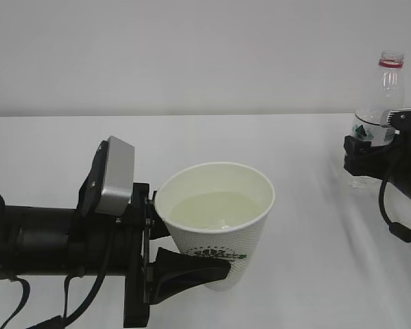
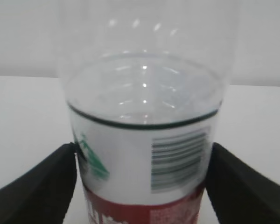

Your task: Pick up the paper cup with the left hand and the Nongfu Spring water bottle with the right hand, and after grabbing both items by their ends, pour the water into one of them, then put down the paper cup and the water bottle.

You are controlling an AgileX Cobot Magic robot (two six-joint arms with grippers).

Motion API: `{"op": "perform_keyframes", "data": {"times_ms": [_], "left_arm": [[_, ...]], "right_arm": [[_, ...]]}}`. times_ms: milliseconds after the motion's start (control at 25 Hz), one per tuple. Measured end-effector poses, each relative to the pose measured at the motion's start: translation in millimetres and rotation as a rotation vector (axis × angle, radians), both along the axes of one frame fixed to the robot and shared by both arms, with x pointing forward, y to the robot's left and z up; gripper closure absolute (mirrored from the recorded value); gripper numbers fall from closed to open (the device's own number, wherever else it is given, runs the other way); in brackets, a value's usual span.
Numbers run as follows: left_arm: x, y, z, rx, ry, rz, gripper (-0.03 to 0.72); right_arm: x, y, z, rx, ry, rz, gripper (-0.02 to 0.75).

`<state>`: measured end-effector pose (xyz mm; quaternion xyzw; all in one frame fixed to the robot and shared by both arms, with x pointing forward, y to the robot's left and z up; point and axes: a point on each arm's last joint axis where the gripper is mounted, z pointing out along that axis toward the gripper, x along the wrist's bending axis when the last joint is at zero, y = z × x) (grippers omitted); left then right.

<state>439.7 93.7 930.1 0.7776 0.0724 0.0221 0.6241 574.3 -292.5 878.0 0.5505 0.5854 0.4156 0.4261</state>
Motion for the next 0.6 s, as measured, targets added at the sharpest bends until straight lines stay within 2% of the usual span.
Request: {"op": "perform_keyframes", "data": {"times_ms": [600], "left_arm": [[0, 0, 0, 0.002, 0.000, 0.001, 0.253]], "right_arm": [[-31, -1, -5, 0.006, -0.019, -0.011, 0.083]]}}
